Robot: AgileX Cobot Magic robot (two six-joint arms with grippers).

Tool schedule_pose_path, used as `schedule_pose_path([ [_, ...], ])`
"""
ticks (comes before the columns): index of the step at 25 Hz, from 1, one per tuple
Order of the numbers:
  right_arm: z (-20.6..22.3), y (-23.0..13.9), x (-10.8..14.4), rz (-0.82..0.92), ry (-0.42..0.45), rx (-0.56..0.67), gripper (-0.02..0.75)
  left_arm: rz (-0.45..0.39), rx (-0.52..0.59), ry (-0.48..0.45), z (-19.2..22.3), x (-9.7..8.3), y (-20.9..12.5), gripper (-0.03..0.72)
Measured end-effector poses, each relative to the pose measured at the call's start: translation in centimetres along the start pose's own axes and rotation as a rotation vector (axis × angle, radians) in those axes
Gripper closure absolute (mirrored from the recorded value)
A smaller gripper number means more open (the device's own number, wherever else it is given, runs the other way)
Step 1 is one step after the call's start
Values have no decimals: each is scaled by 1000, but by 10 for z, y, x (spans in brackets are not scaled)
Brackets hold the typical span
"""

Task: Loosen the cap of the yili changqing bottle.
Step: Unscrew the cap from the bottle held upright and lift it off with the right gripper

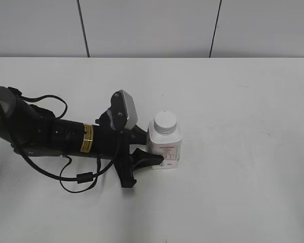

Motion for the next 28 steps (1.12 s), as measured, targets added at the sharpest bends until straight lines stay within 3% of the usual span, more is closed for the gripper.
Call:
schedule_pose_path([
  [14, 67, 81, 14, 10, -81, 369, 150, -18, -14, -1, 3, -1, -2, 351],
  [20, 104, 98, 15, 18, -116, 547, 229, -19, -14, 0, 3, -1, -2, 352],
  [28, 155, 118, 19, 53, -120, 670, 244, -19, -14, 0, 3, -1, -2, 353],
])
Point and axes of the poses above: a point on each arm's last joint axis where the gripper is mounted, z pointing out along that axis toward the gripper, x along the wrist's bending axis when the last joint is at zero, y = z × x, the point moved 4 cm from there along z, pointing out along that axis toward the gripper, and after that the axes turned 13 degrees about z, right-handed, at the moved point
